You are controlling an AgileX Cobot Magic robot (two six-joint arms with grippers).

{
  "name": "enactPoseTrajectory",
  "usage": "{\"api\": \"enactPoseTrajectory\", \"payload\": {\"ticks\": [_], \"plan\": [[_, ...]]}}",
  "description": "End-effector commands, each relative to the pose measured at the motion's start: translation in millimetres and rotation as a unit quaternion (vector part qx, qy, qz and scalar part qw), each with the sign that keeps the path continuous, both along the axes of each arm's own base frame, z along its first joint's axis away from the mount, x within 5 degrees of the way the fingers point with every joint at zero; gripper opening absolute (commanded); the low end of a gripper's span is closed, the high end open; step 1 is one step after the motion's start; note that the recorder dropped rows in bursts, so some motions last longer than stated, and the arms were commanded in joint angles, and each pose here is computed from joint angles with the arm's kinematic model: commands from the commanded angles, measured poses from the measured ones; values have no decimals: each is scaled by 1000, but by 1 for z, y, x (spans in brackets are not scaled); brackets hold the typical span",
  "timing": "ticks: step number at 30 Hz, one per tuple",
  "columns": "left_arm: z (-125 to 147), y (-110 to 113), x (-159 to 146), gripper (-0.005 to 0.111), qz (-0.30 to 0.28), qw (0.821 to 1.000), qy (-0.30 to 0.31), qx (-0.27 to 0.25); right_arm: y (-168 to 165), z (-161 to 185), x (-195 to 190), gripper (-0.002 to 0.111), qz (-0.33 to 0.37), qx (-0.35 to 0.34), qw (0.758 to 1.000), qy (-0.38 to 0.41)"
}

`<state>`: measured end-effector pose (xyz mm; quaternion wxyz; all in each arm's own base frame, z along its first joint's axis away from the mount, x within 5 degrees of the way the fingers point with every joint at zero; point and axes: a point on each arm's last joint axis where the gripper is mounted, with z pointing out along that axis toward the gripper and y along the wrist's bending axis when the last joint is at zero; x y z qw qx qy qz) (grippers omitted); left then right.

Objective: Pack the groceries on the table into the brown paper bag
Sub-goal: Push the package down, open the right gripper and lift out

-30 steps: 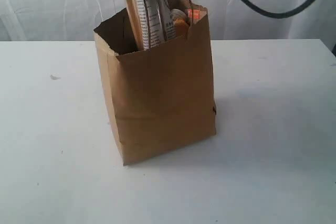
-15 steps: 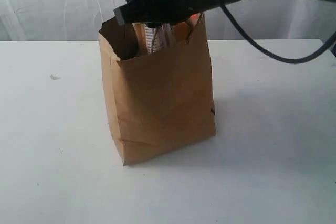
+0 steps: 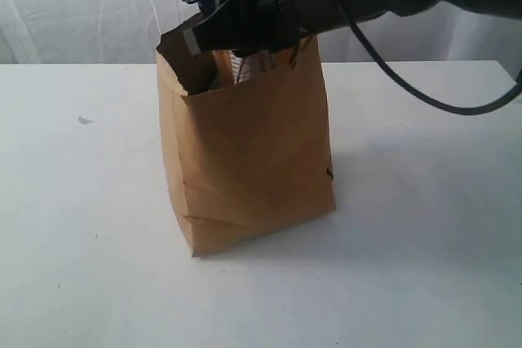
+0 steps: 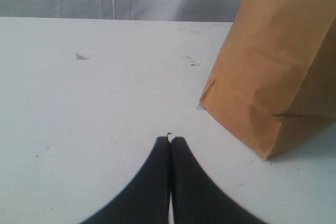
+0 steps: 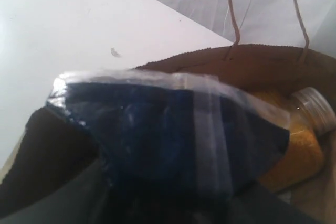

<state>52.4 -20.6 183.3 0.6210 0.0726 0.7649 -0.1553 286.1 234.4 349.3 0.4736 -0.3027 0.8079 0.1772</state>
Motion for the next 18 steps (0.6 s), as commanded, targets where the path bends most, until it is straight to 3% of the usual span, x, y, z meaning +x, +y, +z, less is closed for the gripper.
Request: {"api": "enactPoseTrajectory", "payload": {"ticks": [1,4,6,18], "plan": [[-1,0,0,0,2,1000,-2,-4,-5,-2,-8,36,3,-20,999,36],[-1,0,0,0,2,1000,-2,-4,-6,1,-10,58,4,-20,999,35],[-1,0,0,0,2,1000,-2,-4,-8,8,-12,64,4,-12,1000,22],[-1,0,0,0,2,1000,-2,-4,-20,35,-27,68,6,10,1000,-11]]}}
